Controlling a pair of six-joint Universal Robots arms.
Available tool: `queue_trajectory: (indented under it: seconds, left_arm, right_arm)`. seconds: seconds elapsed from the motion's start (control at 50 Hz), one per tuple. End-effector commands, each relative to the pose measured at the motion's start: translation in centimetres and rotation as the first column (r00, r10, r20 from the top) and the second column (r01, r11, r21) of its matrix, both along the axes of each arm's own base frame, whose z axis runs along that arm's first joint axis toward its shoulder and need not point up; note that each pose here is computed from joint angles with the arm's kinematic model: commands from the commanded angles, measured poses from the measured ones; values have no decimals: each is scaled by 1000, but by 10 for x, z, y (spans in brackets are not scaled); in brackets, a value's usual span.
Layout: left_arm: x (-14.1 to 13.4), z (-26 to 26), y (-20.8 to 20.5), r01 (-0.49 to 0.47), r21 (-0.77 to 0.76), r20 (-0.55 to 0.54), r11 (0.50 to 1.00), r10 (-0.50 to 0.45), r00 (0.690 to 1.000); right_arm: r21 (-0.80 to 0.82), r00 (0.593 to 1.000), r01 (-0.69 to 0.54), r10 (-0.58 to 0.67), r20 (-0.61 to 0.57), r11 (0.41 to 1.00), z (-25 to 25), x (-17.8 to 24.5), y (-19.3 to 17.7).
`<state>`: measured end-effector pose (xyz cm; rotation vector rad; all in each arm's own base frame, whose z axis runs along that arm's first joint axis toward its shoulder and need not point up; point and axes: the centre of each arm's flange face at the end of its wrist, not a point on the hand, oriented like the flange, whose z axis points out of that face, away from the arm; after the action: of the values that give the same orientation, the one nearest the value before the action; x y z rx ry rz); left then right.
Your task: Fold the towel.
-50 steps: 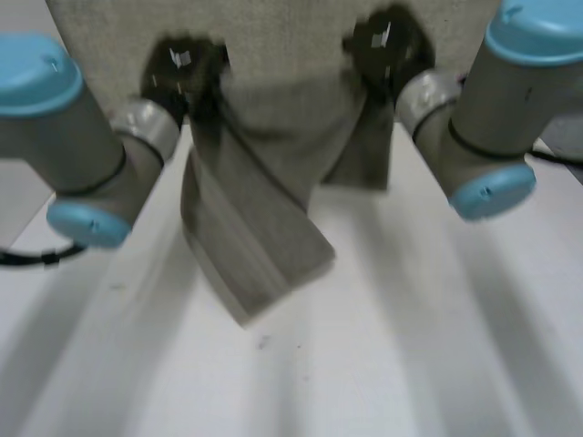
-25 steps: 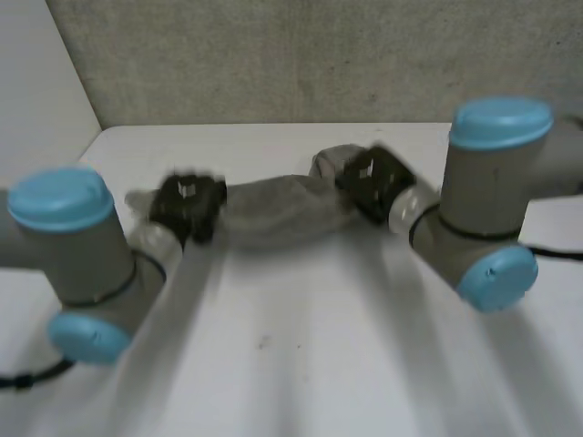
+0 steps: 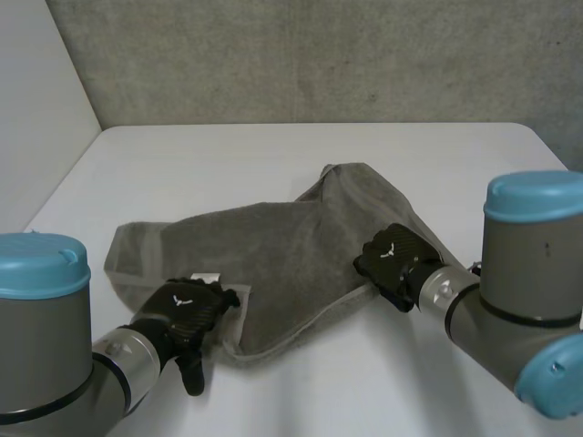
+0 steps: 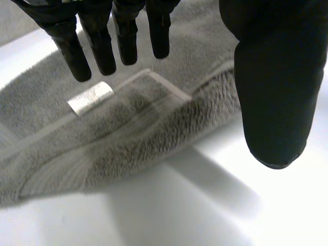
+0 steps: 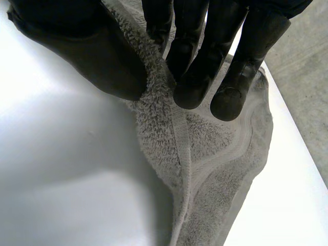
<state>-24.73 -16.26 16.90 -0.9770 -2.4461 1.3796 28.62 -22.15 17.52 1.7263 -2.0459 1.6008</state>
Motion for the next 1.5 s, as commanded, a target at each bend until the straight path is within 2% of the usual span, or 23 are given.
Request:
queue_trajectory:
  seconds: [0.02,0.2,0.32,0.36,0.46,0.64,0.7,0.74,0.84,1.5]
  left_arm:
    - [-7,19,-18,-10,-79,-45,997,6,999]
    - [-18,28,-39,4,-134,-52,991,-11,999]
    - [-27,16,-55,89,-174,64,981,-78,995]
    - [-32,7,-61,146,-183,123,972,-125,985]
    - [-43,-1,-71,225,-187,161,956,-196,967]
    - [-52,-6,-77,299,-190,195,935,-262,945]
    - [-55,-9,-75,351,-188,207,917,-313,927]
    - [-58,-14,-73,405,-188,231,895,-360,904]
    - [-57,-20,-71,448,-177,275,876,-393,877]
    - [-55,-34,-65,464,-127,290,877,-415,863]
  right_arm:
    - [-18,1000,0,1,11,1000,-15,-4,8]
    - [-8,1000,0,0,7,1000,-19,-5,10]
    - [-2,1000,-8,8,8,1000,-21,-5,11]
    - [0,1000,-14,14,9,1000,-23,-4,11]
    - [-2,1000,-17,17,12,1000,-23,-4,11]
    - [6,1000,-25,25,13,1000,-25,-4,13]
    - [7,1000,-26,26,13,1000,-25,-4,13]
    - [9,1000,-29,29,13,1000,-26,-4,13]
    - [8,999,-29,29,14,1000,-26,-4,13]
    - [-2,999,-30,30,18,1000,-28,-3,12]
